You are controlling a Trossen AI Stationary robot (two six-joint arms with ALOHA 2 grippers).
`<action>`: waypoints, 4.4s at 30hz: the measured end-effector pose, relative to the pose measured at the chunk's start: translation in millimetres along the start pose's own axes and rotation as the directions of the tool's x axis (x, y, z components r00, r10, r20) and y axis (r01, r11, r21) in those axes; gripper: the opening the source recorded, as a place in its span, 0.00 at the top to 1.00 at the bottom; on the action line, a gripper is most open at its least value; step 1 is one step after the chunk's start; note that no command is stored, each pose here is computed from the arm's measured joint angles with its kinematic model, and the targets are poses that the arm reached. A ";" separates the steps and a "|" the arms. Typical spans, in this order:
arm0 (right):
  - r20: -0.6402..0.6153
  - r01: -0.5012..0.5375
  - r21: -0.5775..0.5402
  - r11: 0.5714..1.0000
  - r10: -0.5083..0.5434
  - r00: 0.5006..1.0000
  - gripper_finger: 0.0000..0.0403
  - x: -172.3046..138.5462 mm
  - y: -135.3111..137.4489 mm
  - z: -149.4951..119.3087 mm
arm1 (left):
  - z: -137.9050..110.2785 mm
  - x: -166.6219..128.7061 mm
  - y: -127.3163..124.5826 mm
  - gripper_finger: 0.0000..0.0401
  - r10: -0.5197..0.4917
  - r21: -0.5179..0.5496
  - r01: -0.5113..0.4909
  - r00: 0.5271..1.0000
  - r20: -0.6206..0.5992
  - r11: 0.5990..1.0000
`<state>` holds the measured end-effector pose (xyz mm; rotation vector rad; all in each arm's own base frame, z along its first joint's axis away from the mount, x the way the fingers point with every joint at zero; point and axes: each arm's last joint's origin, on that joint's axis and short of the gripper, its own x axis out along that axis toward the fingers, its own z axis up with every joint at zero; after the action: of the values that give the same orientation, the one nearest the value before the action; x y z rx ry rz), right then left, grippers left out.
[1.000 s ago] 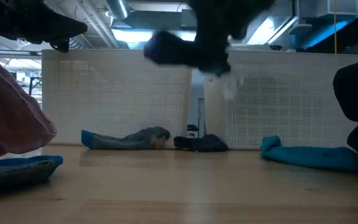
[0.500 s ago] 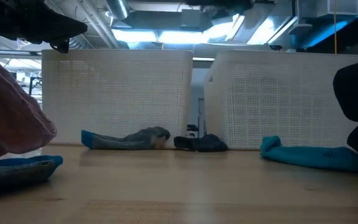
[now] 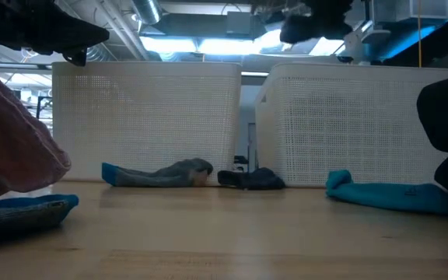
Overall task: Sort clothes
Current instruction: Put the dark blue sock into the right white bin, then put the gray sock into the right white bin
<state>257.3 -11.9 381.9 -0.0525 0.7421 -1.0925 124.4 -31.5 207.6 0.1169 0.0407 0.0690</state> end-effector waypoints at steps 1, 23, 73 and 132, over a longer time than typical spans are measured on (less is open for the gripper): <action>-0.016 0.009 0.010 1.000 -0.009 1.000 0.93 5.1 -2.4 1.0 | -0.1 0.0 0.0 1.00 0.000 0.001 0.000 1.000 0.000 1.000; -0.229 0.088 0.024 0.996 -0.080 0.970 0.69 84.4 -18.3 -15.8 | -0.2 0.1 0.0 1.00 0.000 0.017 0.000 1.000 -0.001 1.000; 0.087 -0.477 -0.261 0.839 0.513 0.854 0.39 78.4 235.4 -78.1 | -0.3 0.1 0.6 1.00 0.022 0.018 -0.022 1.000 -0.004 1.000; 0.130 -0.391 -0.325 0.861 0.450 0.884 0.96 56.8 235.0 -84.8 | -0.6 0.1 0.5 1.00 0.021 0.017 -0.021 1.000 -0.008 1.000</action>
<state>407.4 81.7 196.7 -0.2369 0.6839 -0.5402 124.4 -30.9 207.0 0.1341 0.0480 0.0905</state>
